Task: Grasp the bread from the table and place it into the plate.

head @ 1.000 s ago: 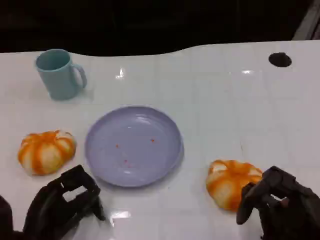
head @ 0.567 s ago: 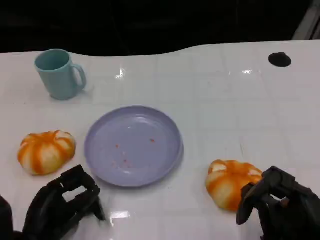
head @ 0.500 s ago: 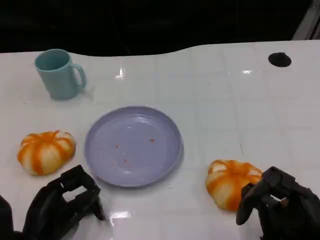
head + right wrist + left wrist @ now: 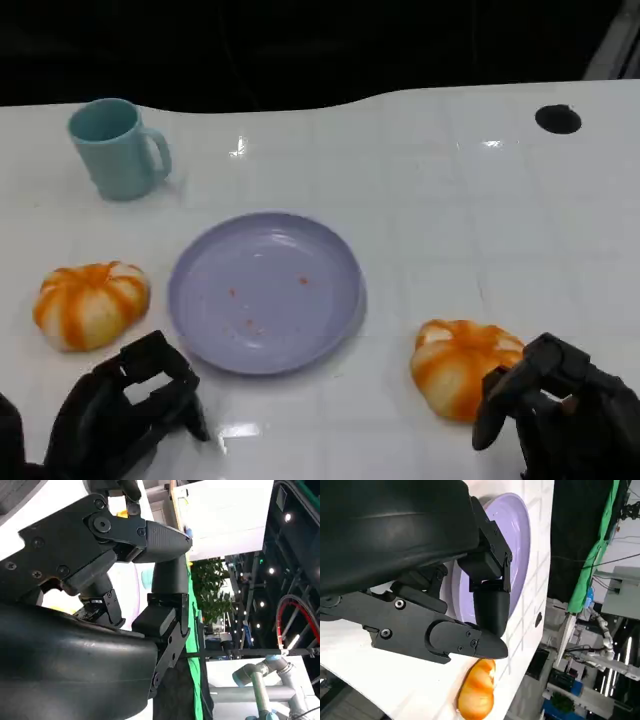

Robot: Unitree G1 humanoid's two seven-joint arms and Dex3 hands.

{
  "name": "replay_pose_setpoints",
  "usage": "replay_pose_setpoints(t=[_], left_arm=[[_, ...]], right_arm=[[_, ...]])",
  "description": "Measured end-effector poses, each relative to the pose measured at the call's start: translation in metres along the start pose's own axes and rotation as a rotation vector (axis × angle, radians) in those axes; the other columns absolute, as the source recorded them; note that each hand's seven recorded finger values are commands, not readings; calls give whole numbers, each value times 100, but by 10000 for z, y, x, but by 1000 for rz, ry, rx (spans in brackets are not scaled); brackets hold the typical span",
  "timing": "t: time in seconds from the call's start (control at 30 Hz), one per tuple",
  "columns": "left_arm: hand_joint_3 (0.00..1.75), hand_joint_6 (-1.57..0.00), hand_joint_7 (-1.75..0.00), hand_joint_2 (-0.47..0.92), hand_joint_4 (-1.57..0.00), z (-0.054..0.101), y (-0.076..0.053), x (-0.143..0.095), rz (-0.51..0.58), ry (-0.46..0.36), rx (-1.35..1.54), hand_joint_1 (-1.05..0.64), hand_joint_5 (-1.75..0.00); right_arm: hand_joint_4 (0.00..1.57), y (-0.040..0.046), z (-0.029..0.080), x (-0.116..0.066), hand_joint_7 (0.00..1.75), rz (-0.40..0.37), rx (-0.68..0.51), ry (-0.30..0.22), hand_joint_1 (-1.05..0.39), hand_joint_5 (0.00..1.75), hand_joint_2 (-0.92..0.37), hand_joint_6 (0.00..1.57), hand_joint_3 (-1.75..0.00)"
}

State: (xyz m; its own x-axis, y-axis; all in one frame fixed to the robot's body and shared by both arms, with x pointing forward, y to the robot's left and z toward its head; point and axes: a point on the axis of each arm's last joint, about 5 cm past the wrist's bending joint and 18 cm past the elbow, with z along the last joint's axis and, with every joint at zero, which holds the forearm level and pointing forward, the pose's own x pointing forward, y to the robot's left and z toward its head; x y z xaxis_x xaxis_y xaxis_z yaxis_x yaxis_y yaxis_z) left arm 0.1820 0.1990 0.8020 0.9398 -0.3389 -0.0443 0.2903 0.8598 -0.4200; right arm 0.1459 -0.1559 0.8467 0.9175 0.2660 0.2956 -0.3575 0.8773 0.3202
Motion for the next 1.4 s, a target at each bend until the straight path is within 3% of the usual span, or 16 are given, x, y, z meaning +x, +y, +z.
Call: replay_pose_setpoints(t=[0.13, 0.27, 0.33, 0.47, 0.57, 0.8, 1.07, 1.23, 1.4], left_arm=[[16, -69, -145, 92, -78, -1, -1, -2, 0, -1, 2, -53, -170], [16, -69, -146, 92, -78, -1, -3, -2, 1, -1, 2, -53, -171], [16, -69, -145, 92, -78, -1, -4, -2, 1, -1, 2, -52, -171], [16, -69, -144, 92, -78, -2, -5, -1, 1, -2, 1, -51, -170], [18, -69, -144, 92, -78, -3, -5, 0, 1, -3, 1, -51, -170], [18, -69, -144, 92, -78, -4, -9, 5, -2, -4, 5, -51, -170], [19, -69, -144, 92, -77, -6, -11, 2, -3, -5, 7, -50, -169], [18, -69, -143, 92, -77, -6, -10, 0, -3, -5, 7, -50, -168], [17, -69, -143, 92, -78, -6, -10, -3, -2, -4, 7, -50, -168]], right_arm=[[76, 1, 4, 2, 96, 1, -4, -8, -48, 145, -65, 78, -69], [71, 0, 36, 27, 92, 14, -72, -69, -49, 128, -78, 68, -47], [62, -1, 46, 47, 85, 26, -120, -102, -49, 117, -79, 60, -40], [53, -30, 58, 77, 70, 68, -227, -128, -51, 99, -84, 54, -29], [39, -60, 82, 99, 50, 103, -308, -138, -51, 76, -91, 47, -18], [15, -154, 228, 137, 14, 213, -556, -105, -46, 42, -92, 33, -7], [0, -198, 390, 183, 2, 317, -818, -56, -53, 26, -92, 20, -4], [0, -161, 497, 249, 1, 356, -1044, -40, -52, 17, -87, 18, 0], [0, -113, 525, 332, 1, 362, -1188, 2, -48, 17, -82, 19, 0]])
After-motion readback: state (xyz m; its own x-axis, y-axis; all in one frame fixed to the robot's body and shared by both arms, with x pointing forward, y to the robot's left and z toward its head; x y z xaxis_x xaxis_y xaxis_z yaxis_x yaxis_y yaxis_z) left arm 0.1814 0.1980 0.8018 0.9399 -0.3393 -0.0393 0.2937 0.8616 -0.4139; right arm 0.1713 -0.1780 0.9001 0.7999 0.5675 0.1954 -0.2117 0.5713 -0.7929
